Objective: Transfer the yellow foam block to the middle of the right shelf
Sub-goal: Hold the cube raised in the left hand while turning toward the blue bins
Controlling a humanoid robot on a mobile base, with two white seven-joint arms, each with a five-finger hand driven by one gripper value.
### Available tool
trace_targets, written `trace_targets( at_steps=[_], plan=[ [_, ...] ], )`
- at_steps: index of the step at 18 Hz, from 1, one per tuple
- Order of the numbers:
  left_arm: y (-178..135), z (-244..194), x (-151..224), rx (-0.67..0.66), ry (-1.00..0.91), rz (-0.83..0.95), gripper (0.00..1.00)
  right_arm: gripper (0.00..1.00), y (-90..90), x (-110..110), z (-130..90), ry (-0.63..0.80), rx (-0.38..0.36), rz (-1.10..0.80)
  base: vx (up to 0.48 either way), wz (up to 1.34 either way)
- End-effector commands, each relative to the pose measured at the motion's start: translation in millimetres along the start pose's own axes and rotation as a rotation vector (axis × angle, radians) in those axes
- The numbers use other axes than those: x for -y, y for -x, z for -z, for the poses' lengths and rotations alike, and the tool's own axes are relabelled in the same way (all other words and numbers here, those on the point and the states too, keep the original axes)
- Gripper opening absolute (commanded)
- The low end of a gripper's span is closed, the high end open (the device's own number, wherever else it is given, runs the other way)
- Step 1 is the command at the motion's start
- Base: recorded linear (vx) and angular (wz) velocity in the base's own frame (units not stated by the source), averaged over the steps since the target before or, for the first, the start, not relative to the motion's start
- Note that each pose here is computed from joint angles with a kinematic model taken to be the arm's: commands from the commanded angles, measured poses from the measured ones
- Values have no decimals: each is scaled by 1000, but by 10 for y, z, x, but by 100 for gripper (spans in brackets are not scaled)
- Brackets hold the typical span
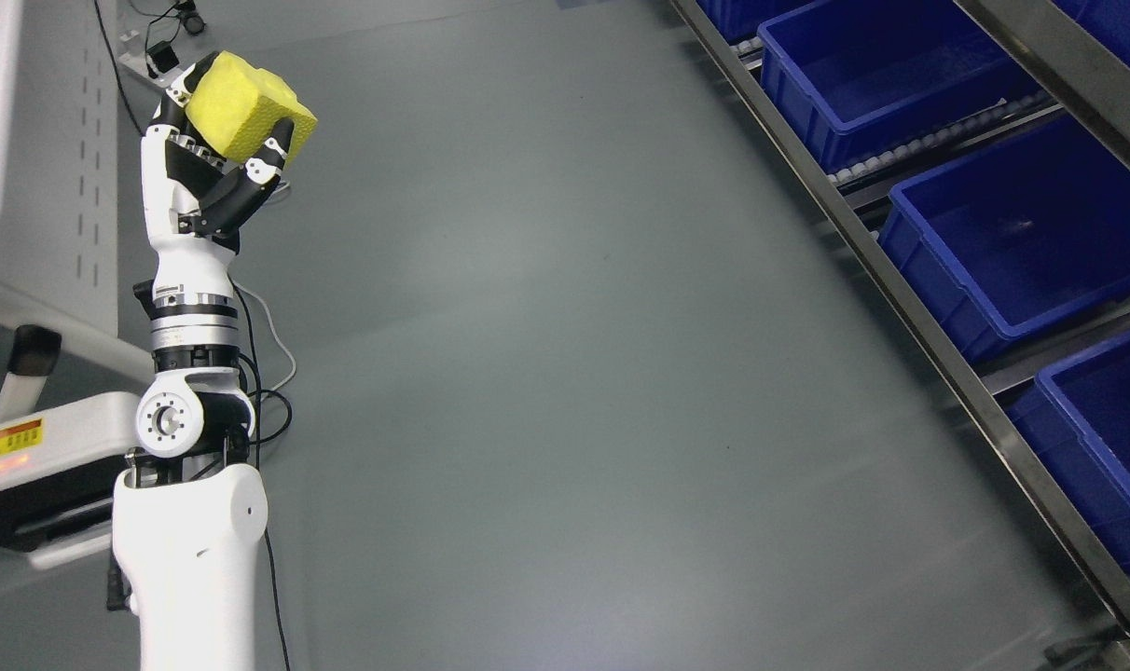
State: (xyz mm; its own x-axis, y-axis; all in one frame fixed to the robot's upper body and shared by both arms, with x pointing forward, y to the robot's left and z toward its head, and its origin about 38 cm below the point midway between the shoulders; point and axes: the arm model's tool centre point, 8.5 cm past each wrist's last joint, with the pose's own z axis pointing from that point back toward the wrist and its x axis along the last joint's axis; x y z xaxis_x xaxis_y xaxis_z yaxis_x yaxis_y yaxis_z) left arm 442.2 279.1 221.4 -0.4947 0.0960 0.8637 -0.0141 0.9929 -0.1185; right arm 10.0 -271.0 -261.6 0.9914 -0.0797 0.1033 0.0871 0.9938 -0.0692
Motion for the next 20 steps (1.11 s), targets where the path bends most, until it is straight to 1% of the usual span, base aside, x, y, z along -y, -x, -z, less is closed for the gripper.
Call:
trace_targets(
  at_steps=[1,12,20],
  plan=[
    [-110,32,49,28,44,14,41,100,-81,111,5,17,21,-2,381,-243],
    [-146,28,51,37,45,15,41,100,-81,111,5,17,21,-2,444,-254],
    [-134,18,90,34,58,14,41,100,-81,111,5,17,21,-2,515,-245]
  ],
)
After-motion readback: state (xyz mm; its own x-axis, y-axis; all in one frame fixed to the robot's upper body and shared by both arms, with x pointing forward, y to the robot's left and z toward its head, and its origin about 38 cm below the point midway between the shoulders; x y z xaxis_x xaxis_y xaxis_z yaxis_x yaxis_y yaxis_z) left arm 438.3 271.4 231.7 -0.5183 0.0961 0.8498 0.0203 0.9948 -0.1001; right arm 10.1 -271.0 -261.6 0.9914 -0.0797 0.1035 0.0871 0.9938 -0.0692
